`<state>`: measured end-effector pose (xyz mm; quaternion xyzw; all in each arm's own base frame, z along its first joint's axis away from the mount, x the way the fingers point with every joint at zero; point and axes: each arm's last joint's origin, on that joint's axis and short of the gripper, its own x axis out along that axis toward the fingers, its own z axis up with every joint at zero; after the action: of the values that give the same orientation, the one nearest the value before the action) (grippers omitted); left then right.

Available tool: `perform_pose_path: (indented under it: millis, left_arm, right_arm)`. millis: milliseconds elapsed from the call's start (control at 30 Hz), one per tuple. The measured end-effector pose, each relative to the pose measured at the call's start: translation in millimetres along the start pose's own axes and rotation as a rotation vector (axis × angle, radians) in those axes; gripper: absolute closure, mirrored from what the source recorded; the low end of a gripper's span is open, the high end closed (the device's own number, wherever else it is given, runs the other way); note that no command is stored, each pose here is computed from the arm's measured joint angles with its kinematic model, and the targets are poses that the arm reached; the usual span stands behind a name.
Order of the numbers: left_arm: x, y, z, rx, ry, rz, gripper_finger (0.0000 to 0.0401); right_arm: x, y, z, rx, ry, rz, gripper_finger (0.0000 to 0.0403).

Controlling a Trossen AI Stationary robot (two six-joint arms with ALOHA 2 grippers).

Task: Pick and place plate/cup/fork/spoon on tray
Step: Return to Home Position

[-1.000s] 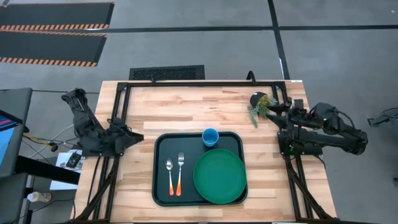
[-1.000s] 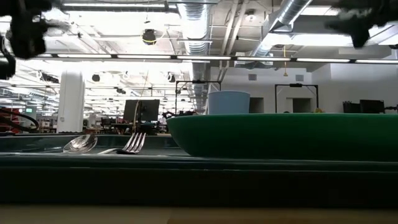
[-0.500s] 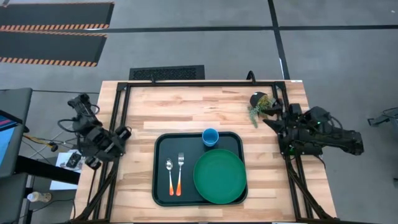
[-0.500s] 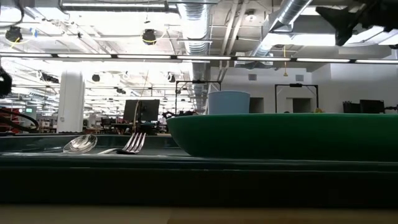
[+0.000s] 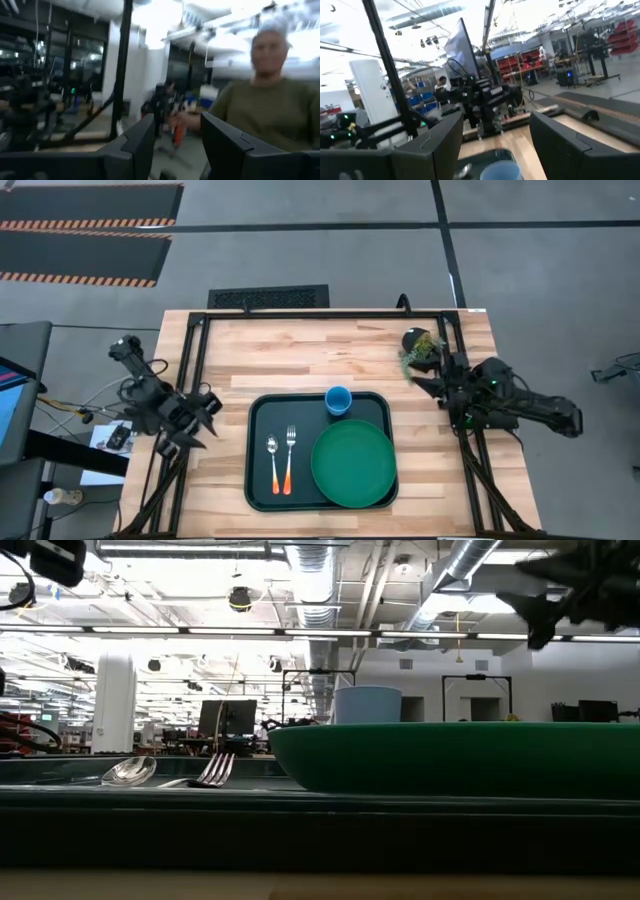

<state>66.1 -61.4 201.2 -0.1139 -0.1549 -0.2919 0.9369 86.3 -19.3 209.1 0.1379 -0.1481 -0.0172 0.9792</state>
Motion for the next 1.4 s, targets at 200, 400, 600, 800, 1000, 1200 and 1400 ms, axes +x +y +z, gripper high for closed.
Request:
perform_pose_path:
  millis: [200, 400, 600, 800, 1000, 1200, 1400]
  left_arm:
    - [0.3, 3.8, -7.3, 0.053, 0.073, 0.031, 0.0253]
    - [0.2, 5.8, -11.8, 0.082, 0.117, 0.018, 0.0253]
    - [-0.1, 7.5, -15.6, 0.197, 0.157, 0.001, 0.0253]
    - [-1.2, 12.4, -21.9, 0.131, 0.221, 0.07, 0.0253]
    - [0.2, 14.7, -12.3, 0.086, 0.114, 0.172, 0.0253]
    - [0.9, 13.8, 2.0, 0.158, -0.027, 0.181, 0.0253]
    - [-0.6, 19.0, -8.7, 0.191, 0.087, 0.331, 0.0253]
  right_arm:
    - [0.0, -8.2, -23.5, 0.022, 0.092, -0.008, 0.0148]
    - [-0.6, -8.1, -29.8, -0.04, 0.172, 0.05, 0.0148]
    - [-1.3, -9.6, -38.9, -0.153, 0.267, 0.083, 0.0148]
    - [-0.7, -13.9, -41.5, -0.182, 0.292, 0.018, 0.0148]
    - [-1.2, -25.2, -42.7, -0.207, 0.299, -0.198, 0.0148]
    - [-1.7, -30.7, -47.7, 0.016, 0.301, -0.365, 0.0148]
    - [-0.4, -29.6, -48.3, -0.008, 0.269, -0.466, 0.0148]
